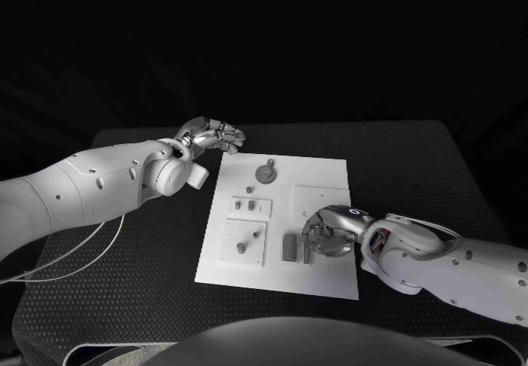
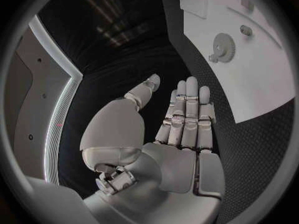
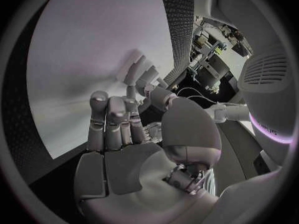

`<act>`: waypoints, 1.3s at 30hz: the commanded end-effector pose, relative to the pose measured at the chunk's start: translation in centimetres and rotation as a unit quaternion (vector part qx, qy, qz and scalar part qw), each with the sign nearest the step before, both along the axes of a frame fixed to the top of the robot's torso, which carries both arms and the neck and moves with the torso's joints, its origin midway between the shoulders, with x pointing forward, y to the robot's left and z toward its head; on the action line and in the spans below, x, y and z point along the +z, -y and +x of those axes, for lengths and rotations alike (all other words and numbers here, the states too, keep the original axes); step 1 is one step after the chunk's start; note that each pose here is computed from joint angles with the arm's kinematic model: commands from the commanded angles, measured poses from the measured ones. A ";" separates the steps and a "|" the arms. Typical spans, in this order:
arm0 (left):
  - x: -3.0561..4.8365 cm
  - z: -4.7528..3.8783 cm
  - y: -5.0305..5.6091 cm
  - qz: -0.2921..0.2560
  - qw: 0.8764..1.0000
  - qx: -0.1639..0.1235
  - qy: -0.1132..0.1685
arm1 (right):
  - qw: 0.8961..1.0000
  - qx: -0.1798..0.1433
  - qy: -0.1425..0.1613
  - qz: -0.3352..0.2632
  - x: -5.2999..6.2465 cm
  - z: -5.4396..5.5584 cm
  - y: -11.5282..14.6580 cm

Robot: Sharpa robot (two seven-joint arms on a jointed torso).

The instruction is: Assemble the parts on the task board

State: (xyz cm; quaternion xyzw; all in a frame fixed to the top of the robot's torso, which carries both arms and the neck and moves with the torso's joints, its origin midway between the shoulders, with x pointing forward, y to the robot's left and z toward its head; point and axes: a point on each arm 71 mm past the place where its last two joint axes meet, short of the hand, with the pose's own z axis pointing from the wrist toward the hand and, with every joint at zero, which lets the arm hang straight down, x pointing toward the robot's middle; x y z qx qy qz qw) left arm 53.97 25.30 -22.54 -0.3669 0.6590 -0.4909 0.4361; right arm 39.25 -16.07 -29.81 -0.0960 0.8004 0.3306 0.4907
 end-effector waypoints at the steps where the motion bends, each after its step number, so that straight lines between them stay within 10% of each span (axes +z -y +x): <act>1: 0.10 -0.03 0.2 -0.002 1.000 -0.008 0.002 | 1.000 0.009 -0.004 -0.012 -0.3 -0.2 0.0; 39: 0.09 0.01 0.3 -0.002 1.000 -0.009 0.002 | 0.999 0.015 0.028 -0.035 -0.9 0.1 0.2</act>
